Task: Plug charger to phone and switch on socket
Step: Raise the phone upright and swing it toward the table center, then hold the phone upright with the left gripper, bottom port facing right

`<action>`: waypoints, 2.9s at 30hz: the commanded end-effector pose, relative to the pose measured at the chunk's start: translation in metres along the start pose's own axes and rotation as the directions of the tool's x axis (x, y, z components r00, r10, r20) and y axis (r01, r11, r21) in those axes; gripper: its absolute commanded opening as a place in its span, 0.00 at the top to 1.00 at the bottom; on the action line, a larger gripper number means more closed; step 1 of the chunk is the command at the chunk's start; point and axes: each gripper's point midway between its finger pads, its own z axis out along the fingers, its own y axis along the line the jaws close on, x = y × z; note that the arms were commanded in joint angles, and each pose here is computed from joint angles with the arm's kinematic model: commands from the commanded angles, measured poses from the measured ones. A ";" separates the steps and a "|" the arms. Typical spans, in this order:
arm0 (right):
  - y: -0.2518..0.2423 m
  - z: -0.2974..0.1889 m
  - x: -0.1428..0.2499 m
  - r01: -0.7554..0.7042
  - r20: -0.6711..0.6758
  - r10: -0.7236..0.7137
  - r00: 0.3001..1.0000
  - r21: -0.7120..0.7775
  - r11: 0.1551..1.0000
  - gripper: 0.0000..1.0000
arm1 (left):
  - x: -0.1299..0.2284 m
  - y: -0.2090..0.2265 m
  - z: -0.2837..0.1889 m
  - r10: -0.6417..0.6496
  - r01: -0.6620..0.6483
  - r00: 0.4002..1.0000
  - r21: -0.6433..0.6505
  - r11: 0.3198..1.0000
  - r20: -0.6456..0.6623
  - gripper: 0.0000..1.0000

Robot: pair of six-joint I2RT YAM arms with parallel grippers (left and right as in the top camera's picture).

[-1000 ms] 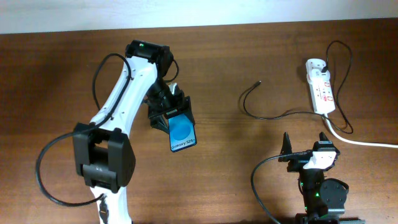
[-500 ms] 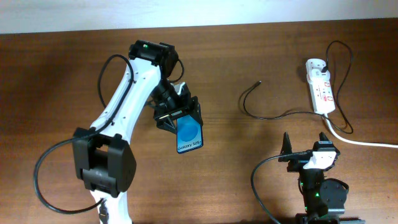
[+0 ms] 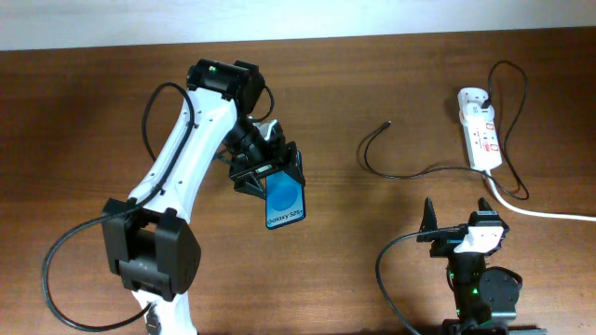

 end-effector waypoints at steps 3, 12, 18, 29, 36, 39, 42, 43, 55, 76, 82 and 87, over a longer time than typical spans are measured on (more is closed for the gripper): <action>0.004 0.000 0.002 0.007 -0.002 -0.007 1.000 -0.018 1.000 0.01 | 0.007 -0.015 -0.014 0.056 -0.058 0.998 0.050 0.997 0.039 0.55; 0.004 0.000 0.002 0.007 -0.002 -0.007 1.000 -0.018 1.000 0.01 | 0.007 -0.015 -0.014 0.056 -0.058 0.998 0.050 0.997 0.039 0.55; 0.004 0.000 0.002 0.007 -0.002 -0.007 1.000 -0.018 1.000 0.01 | 0.011 -0.022 -0.014 0.053 -0.055 0.998 0.093 0.994 0.019 0.55; 0.004 0.000 0.002 0.007 -0.002 -0.007 1.000 -0.018 1.000 0.01 | 0.026 -0.058 -0.022 0.093 -0.075 0.995 0.312 0.947 -0.043 0.54; 0.004 0.000 0.002 0.007 -0.002 -0.007 1.000 -0.018 1.000 0.01 | 0.022 -0.059 -0.022 0.106 -0.093 0.994 0.312 0.945 -0.025 0.54; 0.004 0.000 0.002 0.007 -0.002 -0.007 1.000 -0.018 1.000 0.01 | 0.015 -0.058 -0.022 0.124 -0.121 0.992 0.297 0.947 0.010 0.54; 0.004 0.000 0.002 0.007 -0.002 -0.007 1.000 -0.018 1.000 0.01 | 0.013 -0.058 -0.022 0.129 -0.129 0.991 0.293 0.947 0.020 0.54; 0.004 0.000 0.002 0.007 -0.002 -0.007 1.000 -0.018 1.000 0.01 | 0.010 -0.055 -0.021 0.131 -0.135 0.991 0.276 0.952 0.032 0.54; 0.004 0.000 0.002 0.007 -0.002 -0.007 1.000 -0.018 1.000 0.01 | -0.007 -0.045 -0.019 0.152 -0.170 0.983 0.195 0.966 0.101 0.54; 0.004 0.000 0.002 0.007 -0.002 -0.007 1.000 -0.018 1.000 0.01 | -0.015 -0.039 -0.018 0.183 -0.202 0.973 0.143 0.969 0.139 0.55; 0.004 0.000 0.002 0.007 -0.002 -0.007 1.000 -0.018 1.000 0.01 | 0.006 -0.045 -0.018 0.146 -0.154 0.988 0.216 0.964 0.051 0.55; 0.004 0.000 0.002 0.007 -0.002 -0.007 1.000 -0.018 1.000 0.01 | 0.020 -0.069 -0.026 0.149 -0.137 0.989 0.368 0.920 -0.005 0.54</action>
